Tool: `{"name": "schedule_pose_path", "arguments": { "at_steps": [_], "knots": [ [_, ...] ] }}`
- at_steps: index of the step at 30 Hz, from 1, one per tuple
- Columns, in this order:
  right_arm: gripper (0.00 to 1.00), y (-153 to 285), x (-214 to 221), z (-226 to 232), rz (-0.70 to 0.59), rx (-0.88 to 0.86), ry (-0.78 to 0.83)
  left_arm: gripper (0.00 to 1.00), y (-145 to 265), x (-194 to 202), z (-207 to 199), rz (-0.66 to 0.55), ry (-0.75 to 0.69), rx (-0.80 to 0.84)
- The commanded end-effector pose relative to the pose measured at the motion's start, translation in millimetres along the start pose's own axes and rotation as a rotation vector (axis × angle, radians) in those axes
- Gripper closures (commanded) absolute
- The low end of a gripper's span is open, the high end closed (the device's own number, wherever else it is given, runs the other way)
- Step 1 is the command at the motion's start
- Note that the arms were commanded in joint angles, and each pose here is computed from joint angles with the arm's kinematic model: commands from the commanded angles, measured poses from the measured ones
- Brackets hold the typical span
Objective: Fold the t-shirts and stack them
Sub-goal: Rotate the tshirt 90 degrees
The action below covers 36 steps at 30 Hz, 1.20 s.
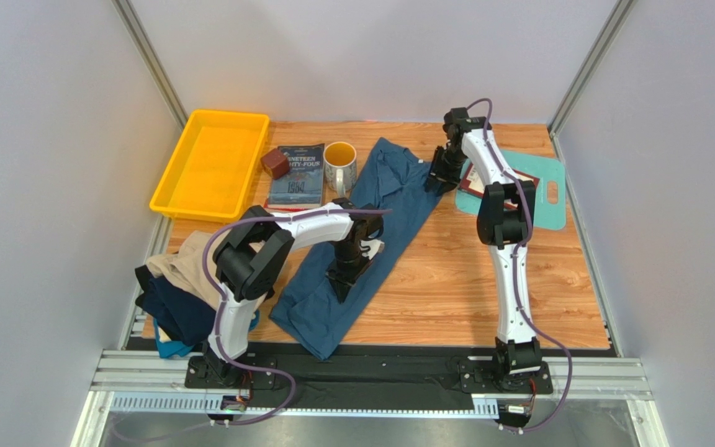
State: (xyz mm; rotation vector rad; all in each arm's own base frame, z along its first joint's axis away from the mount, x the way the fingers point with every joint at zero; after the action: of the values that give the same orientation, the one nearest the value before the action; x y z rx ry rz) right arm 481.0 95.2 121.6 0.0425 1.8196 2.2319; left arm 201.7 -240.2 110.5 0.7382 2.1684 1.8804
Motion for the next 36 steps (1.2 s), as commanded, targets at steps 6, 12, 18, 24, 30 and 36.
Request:
{"name": "schedule_pose_path", "arguments": {
  "at_steps": [6, 12, 18, 24, 30, 36],
  "knots": [
    [0.55, -25.1, -41.8, -30.0, -0.150, -0.082, -0.033, 1.00, -1.3, -27.5, -40.9, 0.026, -0.116, 0.098],
    [0.52, -23.1, -55.0, -31.6, -0.186, -0.176, -0.068, 1.00, 0.1, -56.4, -70.0, 0.015, -0.184, 0.117],
    [0.49, 16.5, -62.6, -9.8, -0.245, -0.396, 0.009, 1.00, 8.1, -69.8, -81.1, -0.028, -0.189, 0.116],
    [0.45, 89.4, -51.9, -2.5, -0.342, -0.468, 0.027, 0.73, 31.8, -72.3, -89.7, -0.167, -0.206, 0.153],
    [0.44, 133.6, -8.0, 1.2, -0.302, -0.530, -0.043, 0.63, 73.5, -79.4, -99.9, -0.373, -0.255, 0.169],
    [0.39, 127.5, 73.7, -8.8, -0.105, -0.479, -0.050, 0.62, 106.6, -60.7, -61.0, -0.465, -0.172, 0.081]
  ]
}}
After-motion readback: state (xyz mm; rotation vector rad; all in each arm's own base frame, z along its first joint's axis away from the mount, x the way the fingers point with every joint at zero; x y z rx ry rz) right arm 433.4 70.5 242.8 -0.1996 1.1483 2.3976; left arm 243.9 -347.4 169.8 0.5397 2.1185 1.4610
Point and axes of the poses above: each gripper's point midway between its finger pads, its own y axis back along the fingers, its own z axis along the line the jaws close on, x = y × z, the point moved 10 cm from there along y, back along the fingers, and after that the axes turned 6 degrees about y, right-handed, at the moved point
